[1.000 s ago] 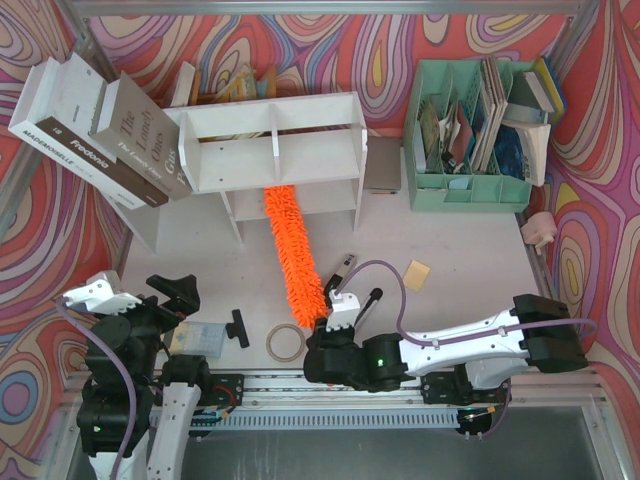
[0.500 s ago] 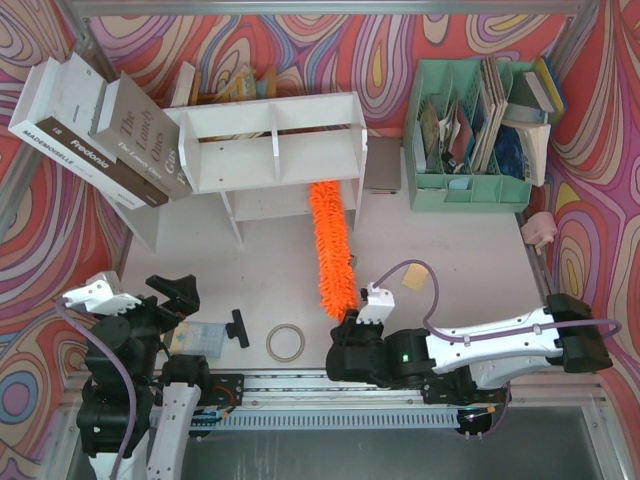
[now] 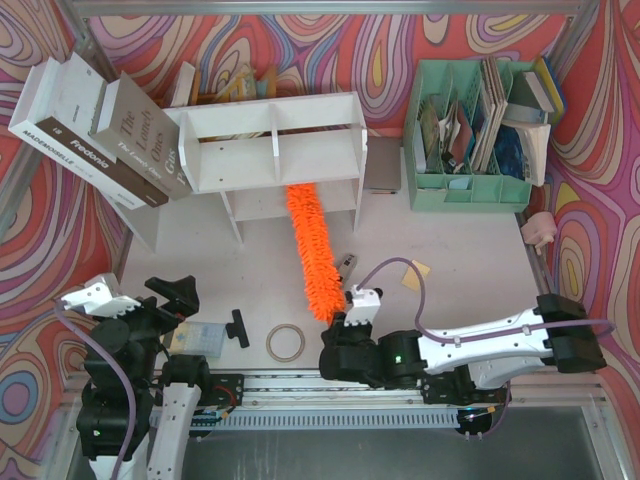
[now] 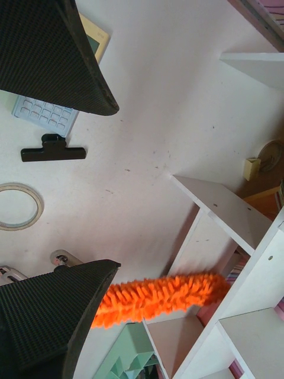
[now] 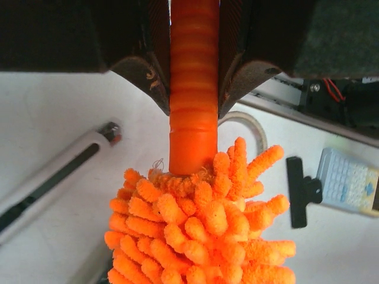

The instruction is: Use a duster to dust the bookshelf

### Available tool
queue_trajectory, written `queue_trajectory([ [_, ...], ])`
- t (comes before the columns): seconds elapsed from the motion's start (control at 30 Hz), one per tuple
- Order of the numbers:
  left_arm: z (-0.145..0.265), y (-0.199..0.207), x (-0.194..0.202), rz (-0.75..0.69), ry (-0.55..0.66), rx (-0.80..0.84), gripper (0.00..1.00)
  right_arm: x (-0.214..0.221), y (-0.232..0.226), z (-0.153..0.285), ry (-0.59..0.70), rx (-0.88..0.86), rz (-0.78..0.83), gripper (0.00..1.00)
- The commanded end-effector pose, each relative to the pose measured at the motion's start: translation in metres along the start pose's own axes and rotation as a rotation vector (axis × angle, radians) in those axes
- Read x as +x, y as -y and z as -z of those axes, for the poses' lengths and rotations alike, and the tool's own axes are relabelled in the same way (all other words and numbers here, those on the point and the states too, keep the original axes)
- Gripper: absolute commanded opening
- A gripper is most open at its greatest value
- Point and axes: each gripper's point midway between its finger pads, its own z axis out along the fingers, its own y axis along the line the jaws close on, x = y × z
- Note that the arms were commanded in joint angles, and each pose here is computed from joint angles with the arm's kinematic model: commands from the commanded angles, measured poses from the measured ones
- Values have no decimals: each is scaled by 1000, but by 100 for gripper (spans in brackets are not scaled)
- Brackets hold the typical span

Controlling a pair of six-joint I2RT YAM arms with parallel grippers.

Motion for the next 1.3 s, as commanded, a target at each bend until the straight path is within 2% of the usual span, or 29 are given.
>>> queue_trajectory([
  [0.0, 1, 2, -4, 7, 27, 11, 98, -6, -48, -2, 19, -128, 83, 0],
  [0.2, 1, 2, -4, 7, 27, 16, 98, 9, -84, -4, -32, -253, 164, 0],
  [0.4, 2, 2, -4, 7, 30, 16, 98, 10, -89, -3, -43, -258, 191, 0],
  [0.67, 2, 2, -4, 7, 31, 17, 98, -20, 0, 6, 61, 13, 10, 0],
  [0.8, 2, 2, -4, 7, 32, 16, 98, -40, 33, 17, 124, 91, -66, 0],
  [1.27, 2, 2, -4, 7, 32, 15, 98, -104, 47, 56, 245, 116, -55, 0],
])
